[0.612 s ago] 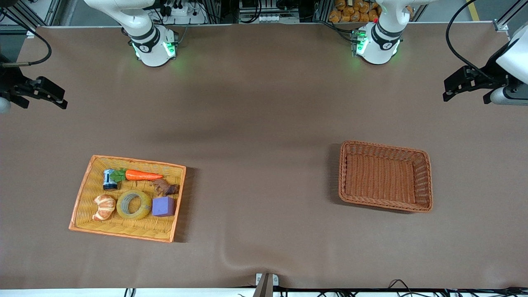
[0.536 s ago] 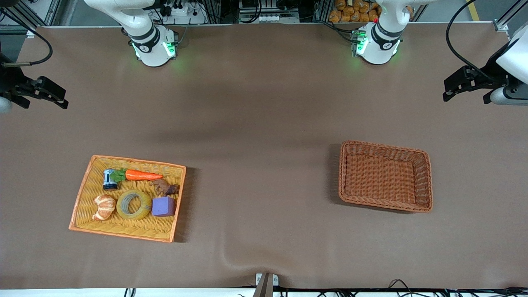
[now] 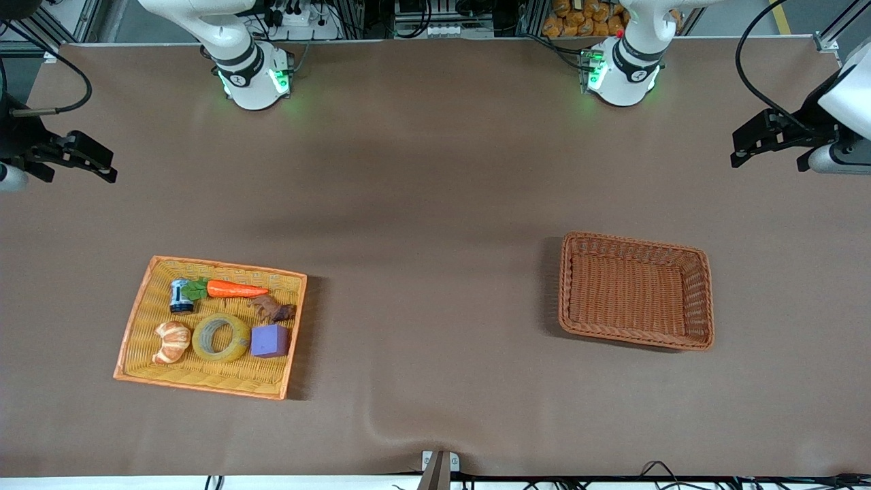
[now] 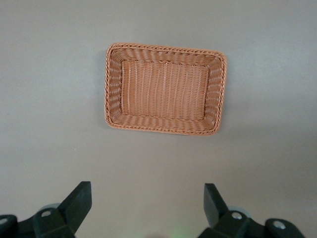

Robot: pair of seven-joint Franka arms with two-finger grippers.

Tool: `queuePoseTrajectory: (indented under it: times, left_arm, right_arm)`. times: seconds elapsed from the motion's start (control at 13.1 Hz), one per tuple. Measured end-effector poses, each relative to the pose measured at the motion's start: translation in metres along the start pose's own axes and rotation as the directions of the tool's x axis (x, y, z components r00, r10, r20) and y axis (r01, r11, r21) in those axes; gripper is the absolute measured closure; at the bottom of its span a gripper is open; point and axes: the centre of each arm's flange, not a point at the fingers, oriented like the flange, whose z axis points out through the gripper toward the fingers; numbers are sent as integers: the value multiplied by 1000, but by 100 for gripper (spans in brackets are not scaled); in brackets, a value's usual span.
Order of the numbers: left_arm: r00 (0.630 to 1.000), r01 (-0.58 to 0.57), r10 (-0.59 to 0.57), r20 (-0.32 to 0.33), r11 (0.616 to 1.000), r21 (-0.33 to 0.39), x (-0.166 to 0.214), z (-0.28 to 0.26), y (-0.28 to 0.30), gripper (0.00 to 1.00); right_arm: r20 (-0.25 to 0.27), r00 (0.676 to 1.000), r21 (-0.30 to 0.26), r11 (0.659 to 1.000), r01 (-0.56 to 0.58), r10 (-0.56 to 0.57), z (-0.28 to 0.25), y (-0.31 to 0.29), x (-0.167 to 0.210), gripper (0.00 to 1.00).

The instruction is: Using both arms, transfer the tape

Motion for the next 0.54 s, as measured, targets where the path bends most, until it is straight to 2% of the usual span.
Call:
queuePoseTrajectory:
  times: [0.31, 0.54]
  left_arm:
    - [1000, 2, -2, 2, 1000, 0, 1, 1, -1, 0]
    - [1000, -8, 8, 3, 1000, 0, 1, 1, -2, 0]
  right_arm:
    - [41, 999, -2, 1000, -4, 4, 24, 2, 11, 0]
    - [7, 1000, -3, 1000, -9, 9, 45, 3, 35, 0]
